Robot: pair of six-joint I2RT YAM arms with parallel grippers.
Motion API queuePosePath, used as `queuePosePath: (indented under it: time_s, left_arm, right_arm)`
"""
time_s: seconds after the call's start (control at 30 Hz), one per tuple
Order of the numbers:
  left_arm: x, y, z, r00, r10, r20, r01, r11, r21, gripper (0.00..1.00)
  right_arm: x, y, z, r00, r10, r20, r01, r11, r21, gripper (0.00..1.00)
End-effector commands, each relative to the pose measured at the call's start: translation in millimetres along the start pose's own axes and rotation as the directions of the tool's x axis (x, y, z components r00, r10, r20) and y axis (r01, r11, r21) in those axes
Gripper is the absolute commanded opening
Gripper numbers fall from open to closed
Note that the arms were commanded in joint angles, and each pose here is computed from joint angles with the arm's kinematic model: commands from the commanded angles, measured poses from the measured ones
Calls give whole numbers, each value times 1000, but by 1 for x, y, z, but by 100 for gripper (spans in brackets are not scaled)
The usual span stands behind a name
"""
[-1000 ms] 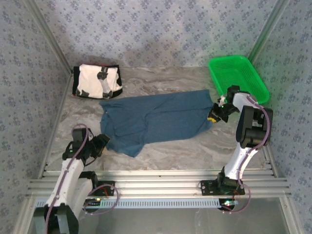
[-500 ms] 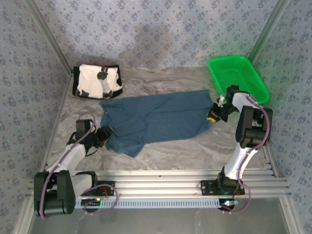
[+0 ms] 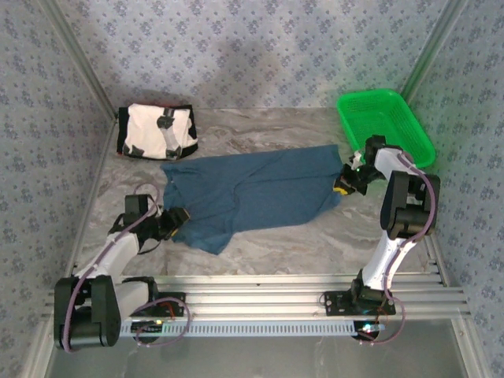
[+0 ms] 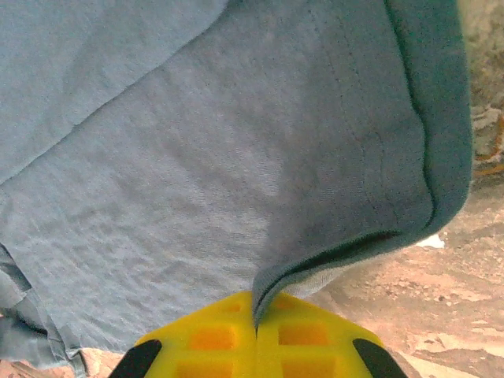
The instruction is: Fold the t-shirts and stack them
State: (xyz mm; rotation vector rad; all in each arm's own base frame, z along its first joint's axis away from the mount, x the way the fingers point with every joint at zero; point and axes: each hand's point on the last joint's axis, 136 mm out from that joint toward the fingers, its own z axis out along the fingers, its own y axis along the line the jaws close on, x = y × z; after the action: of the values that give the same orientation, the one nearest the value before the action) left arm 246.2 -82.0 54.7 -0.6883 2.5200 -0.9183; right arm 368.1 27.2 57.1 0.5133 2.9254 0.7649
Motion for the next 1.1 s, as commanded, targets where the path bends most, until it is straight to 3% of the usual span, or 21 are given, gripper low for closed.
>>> queuePosePath:
  time_s: [0.0,0.63,1.07]
  left_arm:
    - [12,0,-5,999,17,-31,-17,1000,-10,52]
    - [56,4,-19,995,-42,-91,38,998,-43,53]
    - [85,25,-21,988,-62,-139,35,980,-194,47]
  right_arm:
    - [-4,8,-4,1000,-13,6,14,1000,-17,0]
    - [-6,10,-2,1000,-13,0,13,1000,-26,0]
    - [-8,11,-3,1000,-12,3,12,999,-34,0]
